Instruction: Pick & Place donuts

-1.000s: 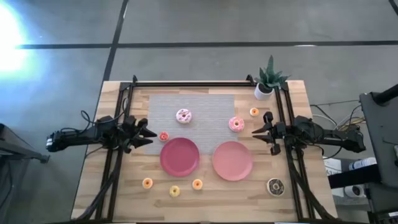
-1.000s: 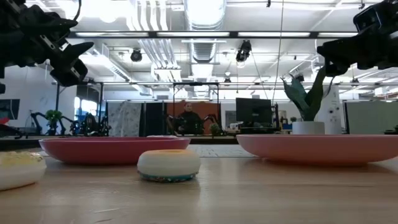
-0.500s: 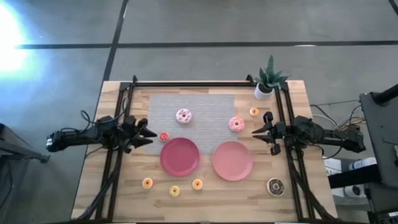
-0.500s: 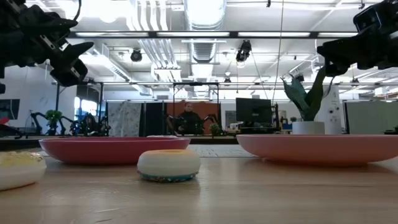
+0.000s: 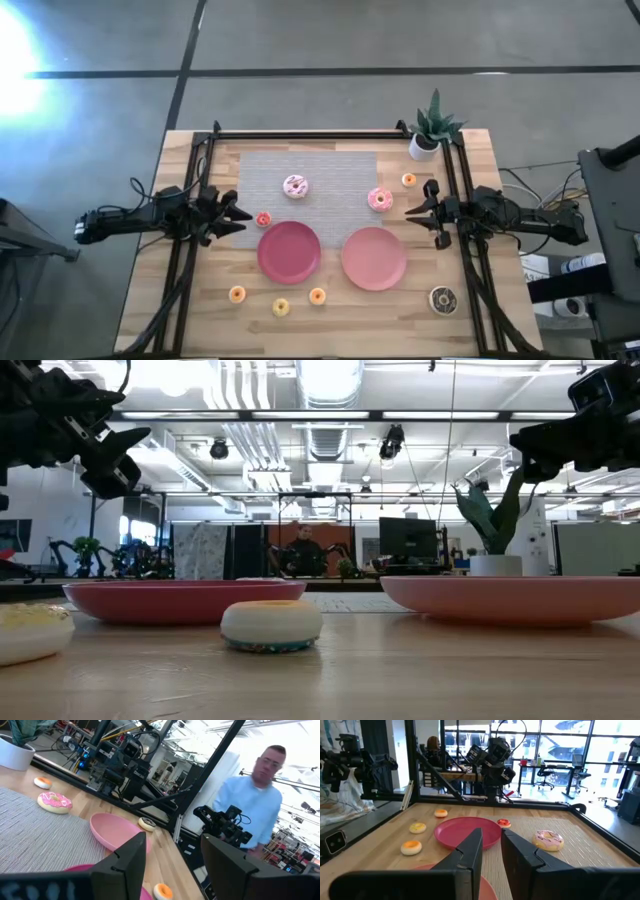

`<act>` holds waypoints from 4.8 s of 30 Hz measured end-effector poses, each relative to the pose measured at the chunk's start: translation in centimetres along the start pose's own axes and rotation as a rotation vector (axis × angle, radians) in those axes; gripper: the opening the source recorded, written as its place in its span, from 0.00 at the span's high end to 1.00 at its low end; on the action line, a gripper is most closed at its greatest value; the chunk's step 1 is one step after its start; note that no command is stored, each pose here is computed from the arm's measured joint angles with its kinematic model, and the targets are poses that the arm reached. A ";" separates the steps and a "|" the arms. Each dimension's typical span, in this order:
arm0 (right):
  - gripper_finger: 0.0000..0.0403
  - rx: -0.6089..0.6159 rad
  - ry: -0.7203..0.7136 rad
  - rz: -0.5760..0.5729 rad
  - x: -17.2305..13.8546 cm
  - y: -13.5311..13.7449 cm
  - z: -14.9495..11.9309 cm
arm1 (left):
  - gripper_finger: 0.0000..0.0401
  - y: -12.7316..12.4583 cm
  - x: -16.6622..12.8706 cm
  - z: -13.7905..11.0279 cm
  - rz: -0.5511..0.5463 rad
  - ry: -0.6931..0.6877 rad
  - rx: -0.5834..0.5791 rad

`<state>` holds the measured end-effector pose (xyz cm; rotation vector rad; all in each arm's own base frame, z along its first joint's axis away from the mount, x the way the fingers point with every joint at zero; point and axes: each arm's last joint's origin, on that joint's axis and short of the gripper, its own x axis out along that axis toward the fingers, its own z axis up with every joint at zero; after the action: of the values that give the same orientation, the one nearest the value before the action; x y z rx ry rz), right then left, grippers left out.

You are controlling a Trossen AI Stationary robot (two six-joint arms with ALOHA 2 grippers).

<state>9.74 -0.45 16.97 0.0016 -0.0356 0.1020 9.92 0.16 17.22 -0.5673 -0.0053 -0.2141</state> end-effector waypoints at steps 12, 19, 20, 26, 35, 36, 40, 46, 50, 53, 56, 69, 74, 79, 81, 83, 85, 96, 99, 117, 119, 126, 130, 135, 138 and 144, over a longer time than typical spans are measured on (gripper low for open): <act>0.84 0.743 0.002 0.004 0.0 0.0 0.0 | 0.59 0.0 0.0 0.0 0.000 0.000 0.000; 0.84 1.217 -0.062 -0.115 0.0 -0.4 -0.1 | 0.59 0.0 0.0 0.0 0.000 0.000 0.000; 0.84 1.226 -0.072 -0.129 0.0 -0.4 -0.1 | 0.59 0.0 0.0 0.0 0.000 0.000 0.000; 0.84 1.281 -0.112 -0.157 0.0 -0.5 0.0 | 0.59 0.0 0.0 0.0 0.000 0.000 0.000; 0.84 1.348 -0.287 -0.135 0.3 -0.8 1.3 | 0.59 0.0 0.0 0.0 0.000 0.000 0.000; 0.84 1.357 -0.266 -0.094 0.6 -0.7 1.5 | 0.59 0.0 0.0 0.0 0.000 0.000 0.000; 0.82 1.417 0.043 -0.158 2.2 0.0 1.8 | 0.59 0.0 0.0 0.0 0.000 0.000 0.000; 0.81 1.216 0.836 -0.399 4.1 2.1 3.3 | 0.59 0.0 0.0 0.0 0.000 0.000 0.000; 0.79 1.090 1.162 -0.385 5.4 4.4 5.8 | 0.59 0.0 0.0 0.0 0.000 0.000 0.000; 0.76 0.947 1.330 -0.335 6.0 6.3 7.1 | 0.59 0.0 0.0 0.0 0.000 0.000 0.000; 0.70 0.816 1.439 -0.263 6.1 8.5 7.7 | 0.59 0.0 0.0 0.0 0.000 0.000 0.000; 0.42 0.339 1.672 -0.036 4.8 16.0 3.6 | 0.59 0.0 0.0 0.0 0.000 0.000 0.000; 0.42 0.264 1.706 -0.014 4.5 16.5 1.4 | 0.59 0.0 0.0 0.0 0.000 0.001 0.000; 0.44 0.314 1.644 -0.006 4.5 16.3 0.7 | 0.59 0.0 0.0 0.0 0.000 0.001 0.000; 0.44 0.332 1.628 0.012 4.5 16.2 0.4 | 0.59 0.0 0.0 0.0 0.000 0.001 0.000; 0.44 0.346 1.628 -0.003 4.2 16.0 0.0 | 0.59 0.0 0.0 0.0 0.001 0.001 0.000; 0.44 0.353 1.622 -0.013 4.1 15.9 -0.5 | 0.59 0.0 0.0 0.0 0.000 0.000 0.000; 0.47 0.337 1.641 -0.024 4.2 15.9 -2.9 | 0.59 0.0 0.0 0.0 0.000 0.001 0.000; 0.55 0.358 1.640 -0.029 4.5 15.9 -3.0 | 0.59 0.0 0.0 0.0 0.000 0.001 0.000; 0.95 0.707 1.108 -0.275 11.9 10.2 5.0 | 0.59 0.0 0.0 0.0 0.001 0.001 0.000; 0.95 0.727 1.079 -0.355 13.0 8.5 4.9 | 0.59 0.0 0.0 0.0 0.000 0.001 0.000; 0.90 0.764 1.237 -0.382 15.5 5.5 1.5 | 0.59 0.0 0.0 0.0 0.000 0.000 0.000; 0.85 0.741 1.364 -0.385 15.6 5.8 -0.4 | 0.59 0.0 0.0 0.0 0.001 0.001 0.000; 0.76 0.717 1.408 -0.392 16.0 6.4 -1.7 | 0.59 0.0 0.0 0.0 0.001 0.001 0.000; 0.69 0.693 1.393 -0.368 16.4 6.9 -1.2 | 0.59 0.0 0.0 0.0 0.000 0.001 0.000; 0.51 0.597 1.318 -0.377 16.4 7.5 0.4 | 0.59 0.0 0.0 0.0 0.000 0.001 0.000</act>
<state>25.28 8.65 17.96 0.5330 1.3086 -0.2809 9.93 0.16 17.21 -0.5675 -0.0042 -0.2139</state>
